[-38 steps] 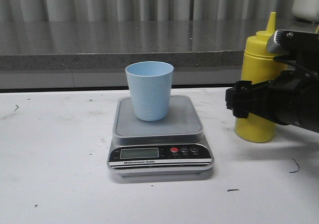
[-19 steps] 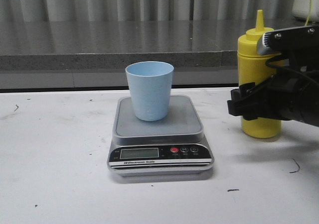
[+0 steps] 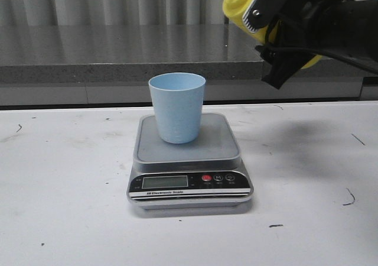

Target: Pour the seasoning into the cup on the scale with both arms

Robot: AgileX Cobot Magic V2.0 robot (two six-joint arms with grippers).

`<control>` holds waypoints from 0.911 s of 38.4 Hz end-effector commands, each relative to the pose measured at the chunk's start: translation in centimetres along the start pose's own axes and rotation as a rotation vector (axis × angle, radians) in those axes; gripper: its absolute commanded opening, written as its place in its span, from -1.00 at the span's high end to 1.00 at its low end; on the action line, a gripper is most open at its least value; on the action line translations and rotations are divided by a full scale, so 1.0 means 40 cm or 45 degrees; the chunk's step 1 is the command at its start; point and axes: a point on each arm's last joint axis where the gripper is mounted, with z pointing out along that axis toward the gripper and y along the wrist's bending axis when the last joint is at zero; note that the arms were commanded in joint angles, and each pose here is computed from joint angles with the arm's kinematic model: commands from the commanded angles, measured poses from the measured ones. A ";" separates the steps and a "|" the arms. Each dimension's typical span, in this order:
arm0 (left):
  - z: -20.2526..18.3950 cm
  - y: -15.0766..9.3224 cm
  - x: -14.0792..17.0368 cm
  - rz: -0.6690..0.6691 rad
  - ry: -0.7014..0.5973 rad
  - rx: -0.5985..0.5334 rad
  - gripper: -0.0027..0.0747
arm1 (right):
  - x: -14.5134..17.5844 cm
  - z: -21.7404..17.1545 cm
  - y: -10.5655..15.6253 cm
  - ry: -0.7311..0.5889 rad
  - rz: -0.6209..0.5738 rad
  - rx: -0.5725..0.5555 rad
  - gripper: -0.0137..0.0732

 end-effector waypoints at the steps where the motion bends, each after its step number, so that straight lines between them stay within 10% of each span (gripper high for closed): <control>1: -0.004 -0.001 -0.038 -0.032 -0.123 0.002 0.98 | -0.064 0.016 -0.089 -0.133 -0.245 0.252 0.34; 9: -0.004 -0.001 -0.038 -0.032 -0.123 0.002 0.98 | -0.089 0.062 -0.085 -0.176 -0.744 0.301 0.35; 16: -0.004 -0.001 -0.038 -0.032 -0.123 0.002 0.98 | -0.108 0.068 -0.070 -0.280 -0.891 0.289 0.35; 29: -0.004 -0.001 -0.038 -0.032 -0.123 0.002 0.98 | -0.107 0.068 -0.071 -0.279 -0.845 0.286 0.35; 35: -0.004 -0.001 -0.038 -0.032 -0.123 0.002 0.98 | -0.106 0.066 -0.081 -0.299 -0.429 0.292 0.35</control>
